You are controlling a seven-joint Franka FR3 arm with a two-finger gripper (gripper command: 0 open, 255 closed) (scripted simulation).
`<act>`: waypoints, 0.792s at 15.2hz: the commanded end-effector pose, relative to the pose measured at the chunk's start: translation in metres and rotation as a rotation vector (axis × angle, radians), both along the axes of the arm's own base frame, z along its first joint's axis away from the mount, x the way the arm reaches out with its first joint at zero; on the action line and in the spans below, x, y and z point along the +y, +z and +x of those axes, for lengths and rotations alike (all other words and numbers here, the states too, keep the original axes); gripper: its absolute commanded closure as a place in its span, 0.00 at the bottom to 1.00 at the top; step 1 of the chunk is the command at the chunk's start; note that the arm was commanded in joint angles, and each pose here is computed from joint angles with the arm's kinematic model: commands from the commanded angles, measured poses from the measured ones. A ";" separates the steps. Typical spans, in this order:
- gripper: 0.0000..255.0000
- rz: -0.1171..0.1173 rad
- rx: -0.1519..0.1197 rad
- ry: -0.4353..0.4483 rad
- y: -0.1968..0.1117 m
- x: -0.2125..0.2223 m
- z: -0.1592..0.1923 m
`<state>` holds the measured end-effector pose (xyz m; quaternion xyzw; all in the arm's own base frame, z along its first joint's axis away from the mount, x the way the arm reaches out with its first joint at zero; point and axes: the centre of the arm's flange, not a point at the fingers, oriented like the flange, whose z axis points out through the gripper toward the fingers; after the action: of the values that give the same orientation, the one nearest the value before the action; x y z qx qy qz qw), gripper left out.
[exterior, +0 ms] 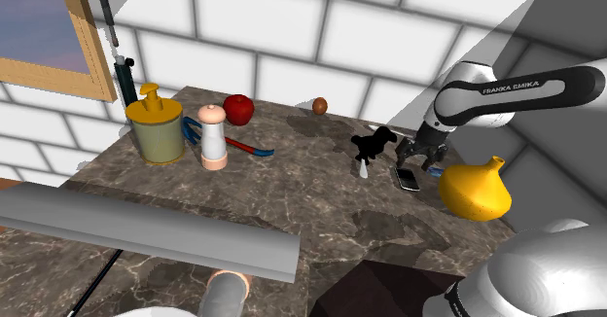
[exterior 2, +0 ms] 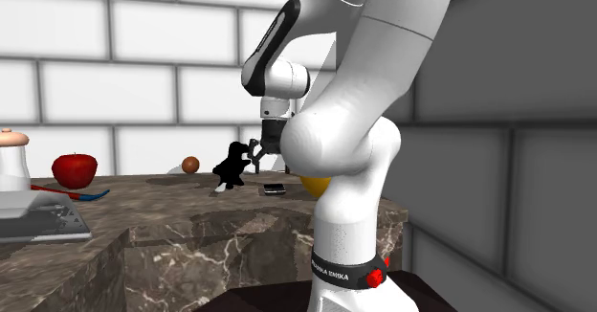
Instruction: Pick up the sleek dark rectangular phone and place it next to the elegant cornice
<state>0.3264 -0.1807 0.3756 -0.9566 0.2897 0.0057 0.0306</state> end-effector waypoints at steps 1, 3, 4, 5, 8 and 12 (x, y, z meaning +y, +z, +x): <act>0.00 0.001 -0.003 -0.015 -0.010 -0.008 0.000; 0.00 0.001 -0.003 -0.015 -0.021 -0.007 0.000; 0.00 0.001 -0.003 -0.015 -0.026 -0.007 0.000; 0.00 0.001 -0.003 -0.015 -0.031 -0.006 0.000; 0.00 0.001 -0.003 -0.015 -0.045 -0.005 0.000; 0.00 0.001 -0.003 -0.015 -0.045 -0.005 0.000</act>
<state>0.3264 -0.1861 0.3308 -0.9544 0.2968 0.0044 0.0315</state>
